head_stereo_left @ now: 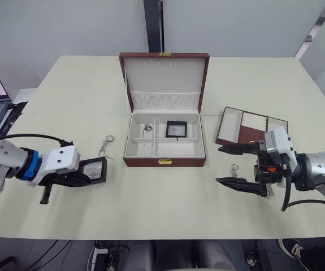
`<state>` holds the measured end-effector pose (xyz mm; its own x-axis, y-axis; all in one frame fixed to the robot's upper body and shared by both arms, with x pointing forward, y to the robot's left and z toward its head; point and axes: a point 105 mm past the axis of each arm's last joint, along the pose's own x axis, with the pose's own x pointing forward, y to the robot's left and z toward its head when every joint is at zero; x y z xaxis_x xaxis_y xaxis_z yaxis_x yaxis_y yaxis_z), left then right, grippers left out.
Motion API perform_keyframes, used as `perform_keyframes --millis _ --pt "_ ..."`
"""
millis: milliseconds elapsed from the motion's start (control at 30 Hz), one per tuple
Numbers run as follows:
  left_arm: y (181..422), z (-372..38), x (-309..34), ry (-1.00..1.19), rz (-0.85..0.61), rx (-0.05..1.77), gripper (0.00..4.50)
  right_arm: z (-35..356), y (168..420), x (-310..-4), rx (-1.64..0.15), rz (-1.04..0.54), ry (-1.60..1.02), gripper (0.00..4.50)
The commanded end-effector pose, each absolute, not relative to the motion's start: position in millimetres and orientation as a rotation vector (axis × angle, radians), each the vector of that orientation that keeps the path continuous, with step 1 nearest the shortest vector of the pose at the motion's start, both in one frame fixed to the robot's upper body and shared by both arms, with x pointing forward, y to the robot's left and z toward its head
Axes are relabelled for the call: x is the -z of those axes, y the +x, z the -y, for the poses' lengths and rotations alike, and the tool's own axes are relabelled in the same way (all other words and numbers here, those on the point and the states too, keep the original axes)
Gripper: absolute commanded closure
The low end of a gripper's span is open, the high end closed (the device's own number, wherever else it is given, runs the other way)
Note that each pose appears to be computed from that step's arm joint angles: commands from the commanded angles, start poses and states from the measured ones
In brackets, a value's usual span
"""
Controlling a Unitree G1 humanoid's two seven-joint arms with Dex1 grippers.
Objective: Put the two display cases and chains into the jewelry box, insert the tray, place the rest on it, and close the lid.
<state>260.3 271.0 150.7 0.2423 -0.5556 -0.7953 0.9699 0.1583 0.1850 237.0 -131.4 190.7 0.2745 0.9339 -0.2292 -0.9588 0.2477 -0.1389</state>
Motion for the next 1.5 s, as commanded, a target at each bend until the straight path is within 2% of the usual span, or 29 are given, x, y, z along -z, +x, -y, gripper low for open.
perform_keyframes --millis 33,267,567,700,800,1000,1233,1500 --pt "265 -262 -174 0.814 -0.613 1.199 4.48 132 233 -205 -1.288 -0.052 -0.281 0.00" --pt "273 -242 -201 0.818 -0.602 1.226 4.48 140 235 -209 -1.224 -0.045 -0.290 0.00" --pt "306 -184 -223 0.768 -0.542 1.283 4.48 150 238 -203 -1.123 -0.056 -0.280 0.00" --pt "316 -170 -218 0.812 -0.536 1.310 4.48 151 238 -202 -1.094 -0.055 -0.275 0.00" --pt "334 -147 -211 0.833 -0.505 1.323 4.48 155 237 -200 -1.047 -0.057 -0.265 0.00" --pt "348 -113 -205 0.800 -0.462 1.395 4.48 161 234 -198 -0.979 -0.060 -0.250 0.00" --pt "347 -86 -199 0.724 -0.439 1.495 4.48 164 228 -198 -0.930 -0.058 -0.242 0.00" --pt "343 -86 -183 0.746 -0.484 1.540 4.48 166 223 -196 -0.897 -0.064 -0.232 0.00"
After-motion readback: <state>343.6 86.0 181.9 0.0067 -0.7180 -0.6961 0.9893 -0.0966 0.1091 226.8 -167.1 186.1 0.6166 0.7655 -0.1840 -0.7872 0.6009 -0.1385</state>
